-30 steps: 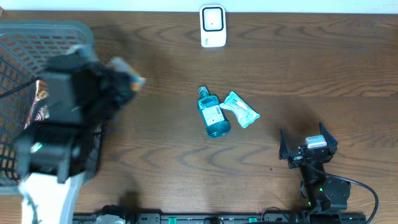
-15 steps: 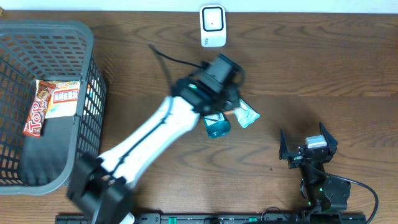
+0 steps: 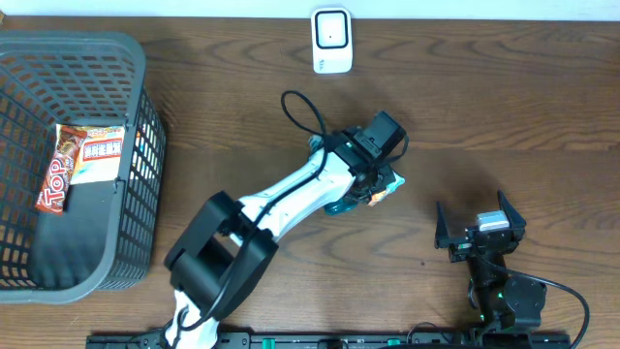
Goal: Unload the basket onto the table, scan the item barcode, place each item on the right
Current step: 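Carry the orange tissue pack beside the bottle and release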
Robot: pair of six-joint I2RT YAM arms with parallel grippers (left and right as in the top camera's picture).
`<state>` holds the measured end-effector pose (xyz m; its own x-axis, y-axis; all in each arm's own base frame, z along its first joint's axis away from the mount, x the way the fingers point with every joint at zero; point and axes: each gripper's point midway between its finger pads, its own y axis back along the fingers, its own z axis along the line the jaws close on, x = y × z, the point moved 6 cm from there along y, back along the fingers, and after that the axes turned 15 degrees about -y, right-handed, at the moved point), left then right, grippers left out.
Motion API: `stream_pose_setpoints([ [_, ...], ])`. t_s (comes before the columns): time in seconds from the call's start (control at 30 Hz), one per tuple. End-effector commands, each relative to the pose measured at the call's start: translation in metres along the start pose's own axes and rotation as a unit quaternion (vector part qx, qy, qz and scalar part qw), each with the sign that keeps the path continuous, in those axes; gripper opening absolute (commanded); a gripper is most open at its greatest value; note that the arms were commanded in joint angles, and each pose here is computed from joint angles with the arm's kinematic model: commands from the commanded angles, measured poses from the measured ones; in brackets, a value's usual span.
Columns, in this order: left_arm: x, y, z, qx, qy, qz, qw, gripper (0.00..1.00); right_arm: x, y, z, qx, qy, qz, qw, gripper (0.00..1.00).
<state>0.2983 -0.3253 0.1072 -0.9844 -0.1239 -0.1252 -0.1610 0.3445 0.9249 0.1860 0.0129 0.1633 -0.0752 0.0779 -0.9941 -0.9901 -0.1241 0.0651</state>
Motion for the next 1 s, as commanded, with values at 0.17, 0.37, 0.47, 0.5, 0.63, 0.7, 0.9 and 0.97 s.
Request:
stream_pose_setpoints([
  [0.17, -0.001, -0.013, 0.030, -0.089, 0.033, -0.017, 0.995, 0.07, 0.001, 0.000, 0.000, 0.000, -0.008, 0.002, 1.000, 0.99],
  [0.37, 0.001, -0.012, 0.035, -0.106, 0.033, -0.016, 0.994, 0.08, 0.001, 0.000, 0.000, 0.000, -0.008, 0.002, 1.000, 0.99],
  [0.47, 0.001, -0.012, 0.034, -0.102, 0.032, -0.013, 0.994, 0.30, 0.001, 0.000, 0.000, 0.000, -0.008, 0.002, 1.000, 0.99],
  [0.5, 0.002, -0.012, 0.033, -0.098, 0.033, -0.009, 0.995, 0.38, 0.001, 0.000, 0.000, 0.000, -0.008, 0.002, 1.000, 0.99],
  [0.63, 0.005, -0.011, 0.028, -0.081, 0.028, 0.008, 0.996, 0.66, 0.001, 0.000, 0.000, 0.000, -0.008, 0.002, 1.000, 0.99],
  [0.7, 0.004, -0.005, 0.022, -0.070, 0.013, 0.013, 0.997, 0.68, 0.001, 0.000, 0.000, 0.000, -0.008, 0.002, 1.000, 0.99],
  [0.9, -0.018, 0.059, -0.004, -0.044, -0.061, -0.039, 0.996, 0.86, 0.001, 0.000, 0.000, 0.000, -0.008, 0.002, 1.000, 0.99],
  [0.97, -0.033, 0.095, -0.008, -0.044, -0.082, -0.086, 0.992, 0.94, 0.001, 0.000, 0.000, 0.000, -0.008, 0.002, 1.000, 0.99],
])
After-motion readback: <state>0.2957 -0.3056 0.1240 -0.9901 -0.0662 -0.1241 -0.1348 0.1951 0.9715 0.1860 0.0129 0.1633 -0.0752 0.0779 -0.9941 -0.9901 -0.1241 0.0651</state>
